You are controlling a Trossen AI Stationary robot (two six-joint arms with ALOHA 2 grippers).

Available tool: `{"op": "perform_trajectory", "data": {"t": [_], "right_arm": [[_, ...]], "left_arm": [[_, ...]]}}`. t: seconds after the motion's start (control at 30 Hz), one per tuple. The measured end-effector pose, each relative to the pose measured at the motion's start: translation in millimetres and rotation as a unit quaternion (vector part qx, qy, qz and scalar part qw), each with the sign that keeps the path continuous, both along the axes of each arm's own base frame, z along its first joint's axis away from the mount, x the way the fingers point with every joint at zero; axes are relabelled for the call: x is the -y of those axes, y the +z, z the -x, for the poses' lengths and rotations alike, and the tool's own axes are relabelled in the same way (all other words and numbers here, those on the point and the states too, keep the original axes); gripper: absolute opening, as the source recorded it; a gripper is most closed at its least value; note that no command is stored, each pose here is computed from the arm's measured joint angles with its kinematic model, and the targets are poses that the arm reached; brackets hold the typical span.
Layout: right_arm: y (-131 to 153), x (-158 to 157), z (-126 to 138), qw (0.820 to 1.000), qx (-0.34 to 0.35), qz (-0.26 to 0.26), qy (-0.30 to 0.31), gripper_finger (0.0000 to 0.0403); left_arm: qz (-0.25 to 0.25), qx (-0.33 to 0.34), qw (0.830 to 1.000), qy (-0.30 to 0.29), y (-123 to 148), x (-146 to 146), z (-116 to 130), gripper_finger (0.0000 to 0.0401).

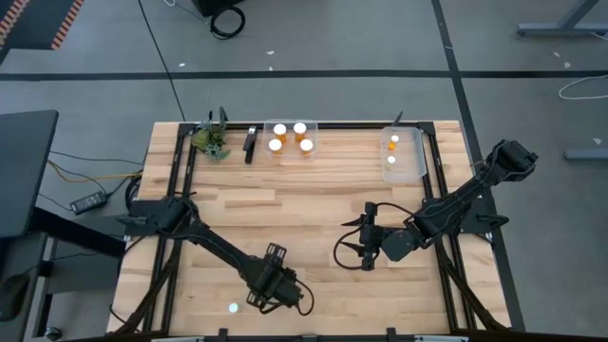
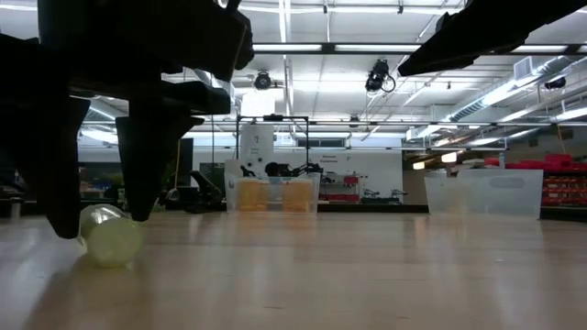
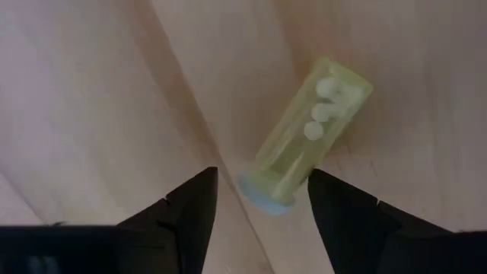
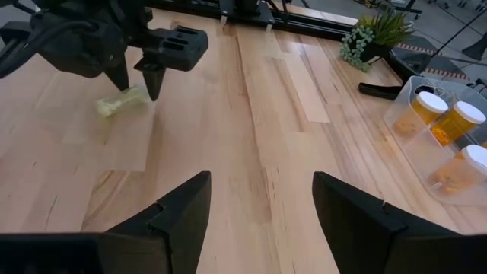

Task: Pick and place medicine bottles into bin by pill shape (circle, oval)
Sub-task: Put the top small yellow pill bottle into the right transparent bin

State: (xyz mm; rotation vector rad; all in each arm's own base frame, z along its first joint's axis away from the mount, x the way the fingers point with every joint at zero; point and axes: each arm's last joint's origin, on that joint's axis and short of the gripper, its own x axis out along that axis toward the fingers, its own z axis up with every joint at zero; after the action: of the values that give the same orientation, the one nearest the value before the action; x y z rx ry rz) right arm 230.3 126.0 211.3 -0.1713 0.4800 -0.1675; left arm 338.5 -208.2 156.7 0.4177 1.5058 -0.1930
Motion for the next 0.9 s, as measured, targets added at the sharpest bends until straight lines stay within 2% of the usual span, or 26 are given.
{"op": "perform_trajectory", "data": {"t": [0.23,0.6,0.73,0.9], "right_arm": [[-0.1,0.0,0.0,1.000,0.000,0.000,0.001,0.0236],[-0.6,0.0,0.3,1.000,-0.004,0.000,0.003,0.0236],[-0.8,0.1,0.4,1.000,-0.005,-0.002,0.002,0.0236],[-0.8,0.1,0.4,1.000,-0.005,0.000,0.003,0.0236]], "left_arm": [[0.010,0.003,0.999,-0.034,0.2,-4.3,-5.5,0.0195],[0.042,0.057,0.995,-0.063,12.7,-3.0,-12.8,0.0199],[0.066,0.072,0.993,-0.069,3.1,-7.1,-5.8,0.0192],[0.099,0.133,0.984,-0.063,5.8,-19.8,8.7,0.0192]]}}
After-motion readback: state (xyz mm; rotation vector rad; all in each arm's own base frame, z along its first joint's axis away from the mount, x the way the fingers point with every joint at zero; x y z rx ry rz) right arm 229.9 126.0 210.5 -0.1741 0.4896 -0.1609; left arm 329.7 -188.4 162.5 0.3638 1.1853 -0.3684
